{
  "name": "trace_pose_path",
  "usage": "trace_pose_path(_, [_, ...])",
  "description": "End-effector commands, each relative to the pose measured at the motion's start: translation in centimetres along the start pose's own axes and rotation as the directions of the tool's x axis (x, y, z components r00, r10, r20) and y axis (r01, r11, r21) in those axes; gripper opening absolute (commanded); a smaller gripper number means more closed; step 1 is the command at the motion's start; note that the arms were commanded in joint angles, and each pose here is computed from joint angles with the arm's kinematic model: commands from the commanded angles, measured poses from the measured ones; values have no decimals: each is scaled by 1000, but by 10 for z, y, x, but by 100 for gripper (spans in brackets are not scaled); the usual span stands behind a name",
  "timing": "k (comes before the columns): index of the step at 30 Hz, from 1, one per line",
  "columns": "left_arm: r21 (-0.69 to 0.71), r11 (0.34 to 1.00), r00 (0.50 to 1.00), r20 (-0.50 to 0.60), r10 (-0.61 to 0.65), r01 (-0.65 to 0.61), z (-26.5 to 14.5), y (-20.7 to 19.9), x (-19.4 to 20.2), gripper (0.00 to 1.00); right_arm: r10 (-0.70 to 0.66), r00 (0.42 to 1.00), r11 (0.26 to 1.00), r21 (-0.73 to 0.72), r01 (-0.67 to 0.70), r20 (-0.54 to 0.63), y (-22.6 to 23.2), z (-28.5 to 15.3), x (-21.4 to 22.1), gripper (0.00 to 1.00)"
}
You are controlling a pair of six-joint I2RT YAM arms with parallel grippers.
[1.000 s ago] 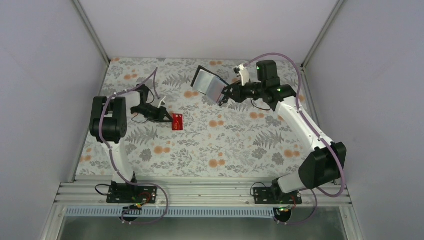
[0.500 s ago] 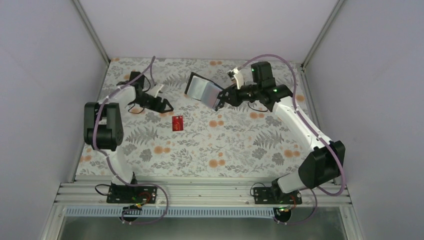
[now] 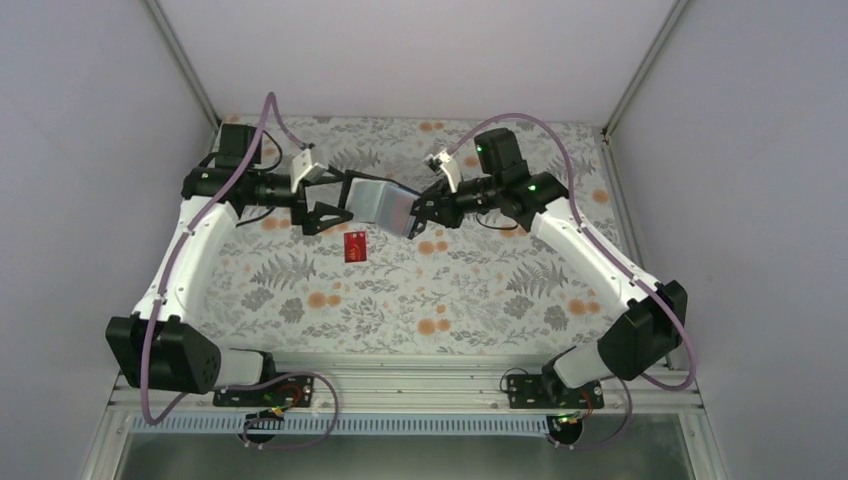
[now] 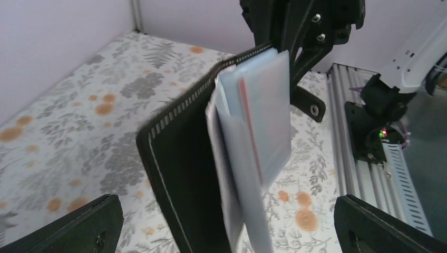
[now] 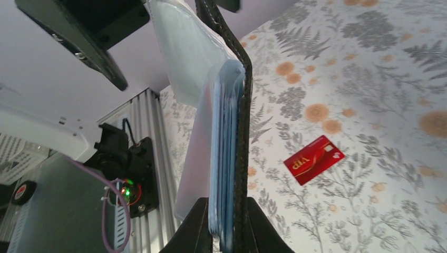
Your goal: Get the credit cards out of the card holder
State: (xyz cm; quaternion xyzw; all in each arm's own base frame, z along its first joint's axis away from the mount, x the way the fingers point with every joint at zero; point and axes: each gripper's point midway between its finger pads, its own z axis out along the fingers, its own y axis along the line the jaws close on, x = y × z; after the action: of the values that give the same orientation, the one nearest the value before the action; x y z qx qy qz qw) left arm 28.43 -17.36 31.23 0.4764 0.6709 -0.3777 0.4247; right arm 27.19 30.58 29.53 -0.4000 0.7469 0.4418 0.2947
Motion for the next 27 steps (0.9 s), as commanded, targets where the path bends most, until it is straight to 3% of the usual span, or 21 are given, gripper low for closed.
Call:
trace_pose_path(1, [20, 1000, 1000, -25, -1, 2, 15, -4, 7, 100, -99, 995, 993, -71, 99, 12, 34, 4, -9, 4])
trace_pose_path(6, [-50, 999, 995, -93, -21, 17, 27, 7, 17, 100, -141, 990, 984, -110, 142, 18, 52, 4, -9, 4])
trace_pose_path(7, [-29, 999, 995, -94, -24, 22, 28, 4, 17, 93, -147, 989, 983, -110, 149, 23, 54, 3, -9, 4])
trace_pose_path(9, [29, 999, 997, -81, -16, 18, 27, -9, 13, 64, -156, 987, 982, -104, 159, 34, 54, 2, -11, 4])
trace_pose_path(11, [98, 995, 999, -50, -9, 14, 25, -26, 7, 21, -159, 986, 982, -94, 163, 45, 53, 1, -15, 4])
trace_pose_path(12, [123, 992, 999, -32, -12, 16, 24, -33, 3, 6, -157, 986, 983, -90, 162, 53, 52, 2, -17, 4])
trace_pose_path(14, [159, 987, 1000, -4, -21, 22, 23, -41, -2, 3, -146, 985, 986, -65, 152, 87, 47, 4, -25, 10])
trace_pose_path(16, [175, 984, 999, 22, -39, 34, 21, -44, -9, 2, -100, 987, 994, -30, 104, 127, 37, 11, -35, 43])
trace_pose_path(17, [173, 984, 998, 32, -52, 46, 21, -43, -13, 3, -90, 986, 995, -24, 95, 137, 34, 16, -37, 49])
trace_pose_path(21, [162, 985, 996, 60, -72, 62, 19, -38, -30, 2, -95, 978, 995, 7, 96, 183, 35, 36, -49, 63])
trace_pose_path(25, [194, 978, 993, 76, -96, 80, 18, -41, -34, 2, -91, 972, 995, 57, 80, 217, 33, 47, -62, 98])
trace_pose_path(27, [195, 977, 992, 75, -101, 84, 18, -41, -34, 2, -87, 969, 993, 96, 66, 230, 30, 49, -68, 99])
